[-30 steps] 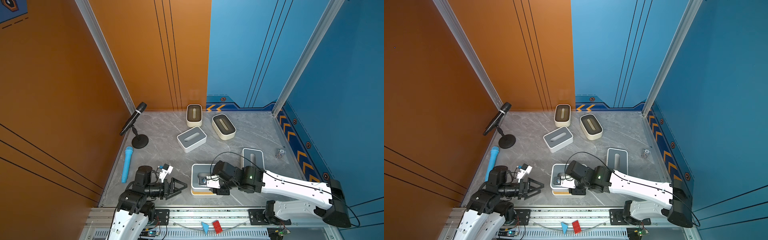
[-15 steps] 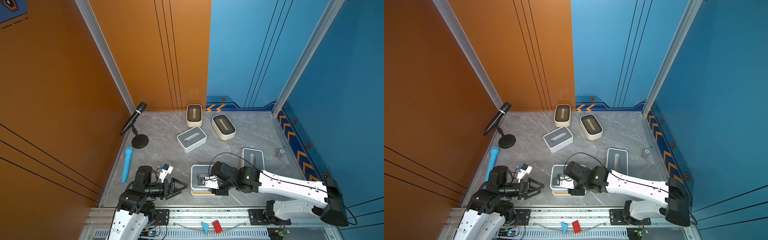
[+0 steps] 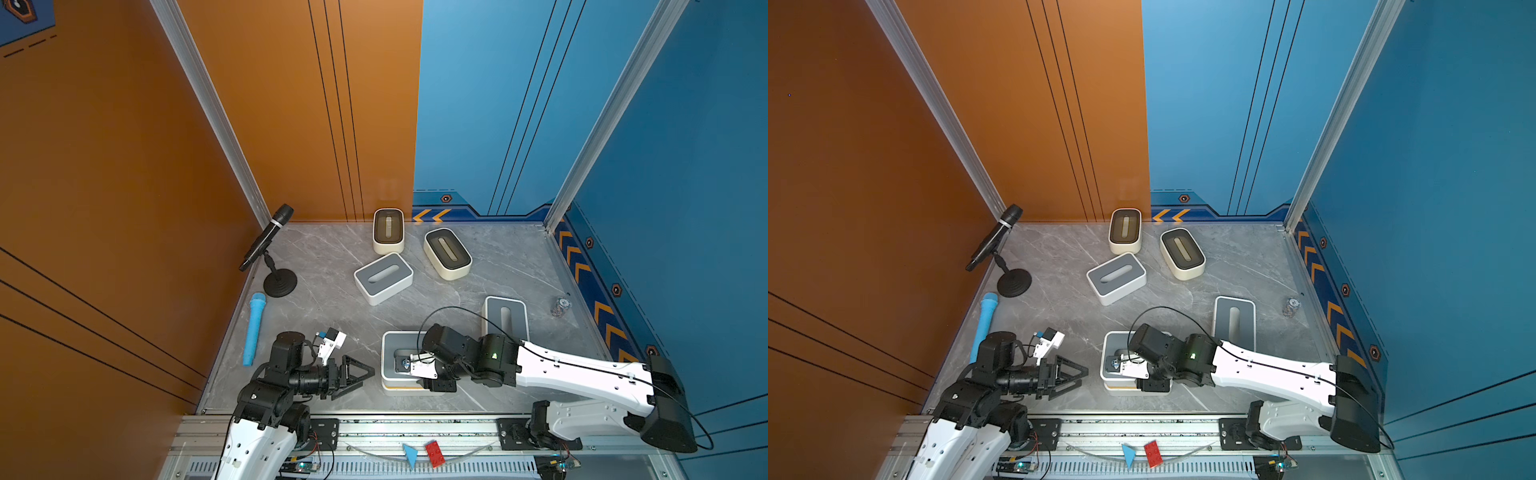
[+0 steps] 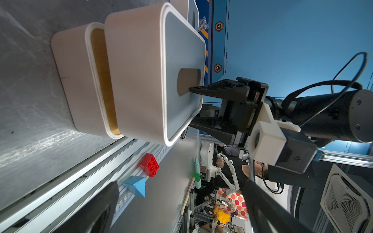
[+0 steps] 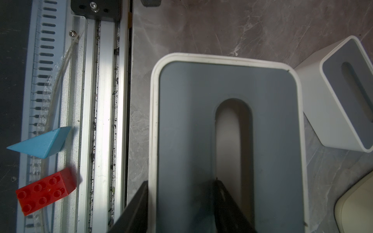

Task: Stack the tissue boxes
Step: Place the tissue box at the tissue box.

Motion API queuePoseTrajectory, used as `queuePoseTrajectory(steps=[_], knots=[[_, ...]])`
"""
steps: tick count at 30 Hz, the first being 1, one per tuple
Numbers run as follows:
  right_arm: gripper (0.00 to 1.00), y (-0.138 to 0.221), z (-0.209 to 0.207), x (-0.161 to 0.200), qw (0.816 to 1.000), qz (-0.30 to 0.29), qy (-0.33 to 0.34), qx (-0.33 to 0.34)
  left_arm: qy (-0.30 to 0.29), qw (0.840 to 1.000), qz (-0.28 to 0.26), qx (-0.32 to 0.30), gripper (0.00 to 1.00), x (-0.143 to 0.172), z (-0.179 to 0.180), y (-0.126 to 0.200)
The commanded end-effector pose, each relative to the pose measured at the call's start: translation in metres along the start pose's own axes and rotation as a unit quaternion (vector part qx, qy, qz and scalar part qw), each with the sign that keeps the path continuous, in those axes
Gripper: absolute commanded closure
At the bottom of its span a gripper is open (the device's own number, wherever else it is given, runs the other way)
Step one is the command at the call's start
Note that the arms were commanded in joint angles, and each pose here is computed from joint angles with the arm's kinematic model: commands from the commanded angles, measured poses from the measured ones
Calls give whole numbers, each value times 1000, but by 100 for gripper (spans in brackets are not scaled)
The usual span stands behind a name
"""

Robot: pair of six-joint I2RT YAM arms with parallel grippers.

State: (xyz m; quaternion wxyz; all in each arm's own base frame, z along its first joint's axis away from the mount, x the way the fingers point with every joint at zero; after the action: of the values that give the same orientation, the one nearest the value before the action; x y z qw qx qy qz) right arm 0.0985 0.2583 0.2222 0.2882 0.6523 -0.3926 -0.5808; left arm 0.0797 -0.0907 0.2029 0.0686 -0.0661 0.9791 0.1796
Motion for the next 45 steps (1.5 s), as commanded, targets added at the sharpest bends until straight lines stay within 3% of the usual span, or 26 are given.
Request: queuePoseTrajectory(steps=[1, 45], knots=[[64, -1, 2, -5, 1000, -20, -3, -2, 2, 1000, 10, -3, 2, 3, 5, -2], [64, -10, 0, 2, 1000, -7, -7, 2, 7, 1000, 12, -4, 2, 2, 7, -3]])
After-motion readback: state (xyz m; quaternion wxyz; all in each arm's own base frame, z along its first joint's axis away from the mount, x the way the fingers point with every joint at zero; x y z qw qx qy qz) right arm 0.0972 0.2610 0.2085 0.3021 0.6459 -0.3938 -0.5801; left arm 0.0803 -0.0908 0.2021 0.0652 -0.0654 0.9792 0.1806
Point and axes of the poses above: each gripper's point midway between its finger pads, its own y axis back along the fingers, its own z axis along the line the jaws close on, x = y × z, the point moved 9 cm from there along y, back along the fingers, and after that the axes turned 5 degrees about -y, right-handed, at the moved point
